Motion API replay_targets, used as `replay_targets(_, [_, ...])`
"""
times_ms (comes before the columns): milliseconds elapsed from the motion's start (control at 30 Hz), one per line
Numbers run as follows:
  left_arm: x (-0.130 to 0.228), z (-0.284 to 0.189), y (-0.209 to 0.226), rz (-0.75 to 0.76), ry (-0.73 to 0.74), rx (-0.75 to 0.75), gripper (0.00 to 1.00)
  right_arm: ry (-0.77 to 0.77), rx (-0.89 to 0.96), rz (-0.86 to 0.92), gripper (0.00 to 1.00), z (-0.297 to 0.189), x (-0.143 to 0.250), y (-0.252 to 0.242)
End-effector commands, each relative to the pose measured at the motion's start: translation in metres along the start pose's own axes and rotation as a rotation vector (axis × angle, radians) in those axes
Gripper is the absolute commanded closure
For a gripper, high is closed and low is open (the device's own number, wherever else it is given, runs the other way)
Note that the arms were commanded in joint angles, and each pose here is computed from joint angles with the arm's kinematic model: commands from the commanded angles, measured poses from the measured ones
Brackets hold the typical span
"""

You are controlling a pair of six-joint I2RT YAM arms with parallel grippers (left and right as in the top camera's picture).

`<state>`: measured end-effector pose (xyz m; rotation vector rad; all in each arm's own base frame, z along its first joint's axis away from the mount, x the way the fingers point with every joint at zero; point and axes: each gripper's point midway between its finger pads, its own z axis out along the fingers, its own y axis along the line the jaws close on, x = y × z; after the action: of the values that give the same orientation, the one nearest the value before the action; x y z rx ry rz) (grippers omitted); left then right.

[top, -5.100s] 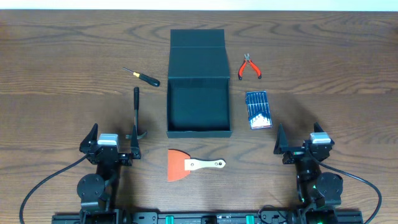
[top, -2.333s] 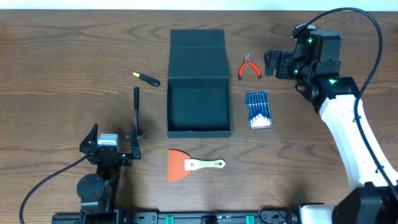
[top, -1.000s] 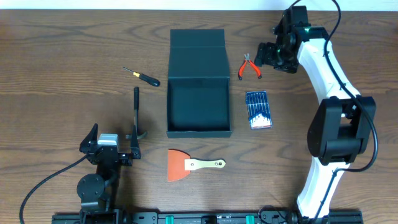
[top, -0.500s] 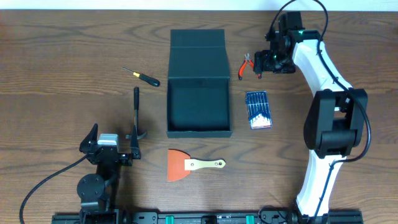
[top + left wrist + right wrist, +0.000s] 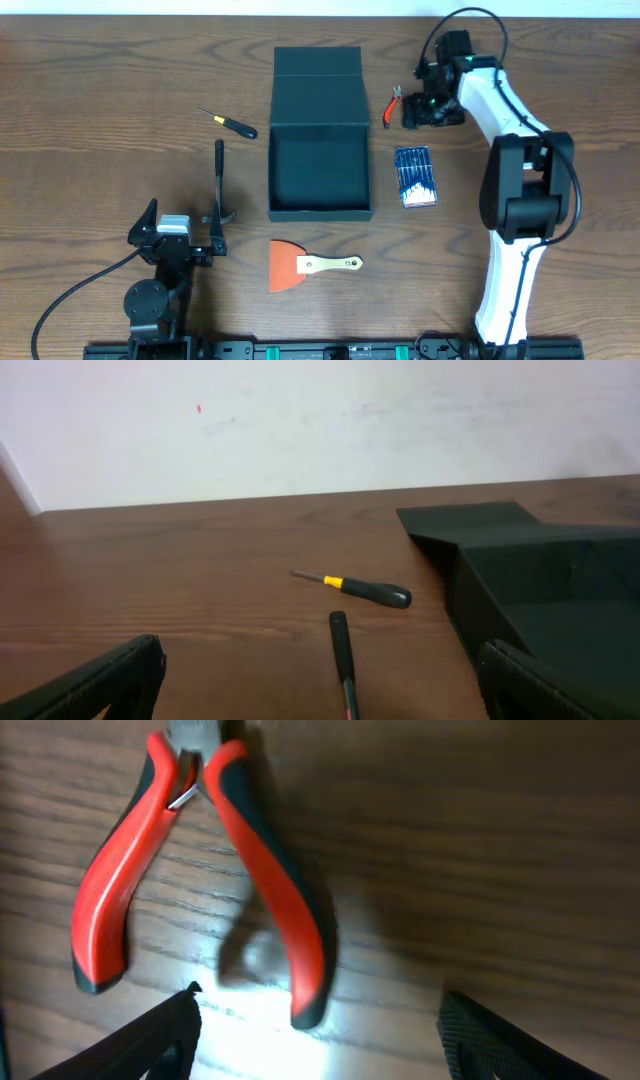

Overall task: Pack container
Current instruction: 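Lower the right gripper and grasp the red-handled pliers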

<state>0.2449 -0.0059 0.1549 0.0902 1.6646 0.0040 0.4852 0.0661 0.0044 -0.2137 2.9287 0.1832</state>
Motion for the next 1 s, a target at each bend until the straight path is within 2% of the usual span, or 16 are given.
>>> replay_targets(0, [0.015,0.001,-0.001,0.008,0.046,0.005,0.02,-0.017,0.016,-0.050,0.25,0.004,-0.008,0.009])
replay_targets(367, [0.015,0.001,-0.001,0.008,0.046,0.005,0.02,-0.050,0.055,-0.048,0.36,0.008,-0.016,0.011])
replay_targets(533, [0.015,0.001,-0.001,0.008,0.046,0.005,0.02,-0.032,0.054,-0.045,0.51,0.012,-0.012,0.010])
replay_targets(867, [0.015,0.001,-0.001,0.008,0.046,0.005,0.01,0.018,0.054,-0.039,0.65,0.029,-0.001,0.007])
replay_targets(967, [0.015,0.001,-0.001,0.008,0.046,0.005,0.01,0.013,0.054,-0.040,0.79,0.029,-0.002,0.007])
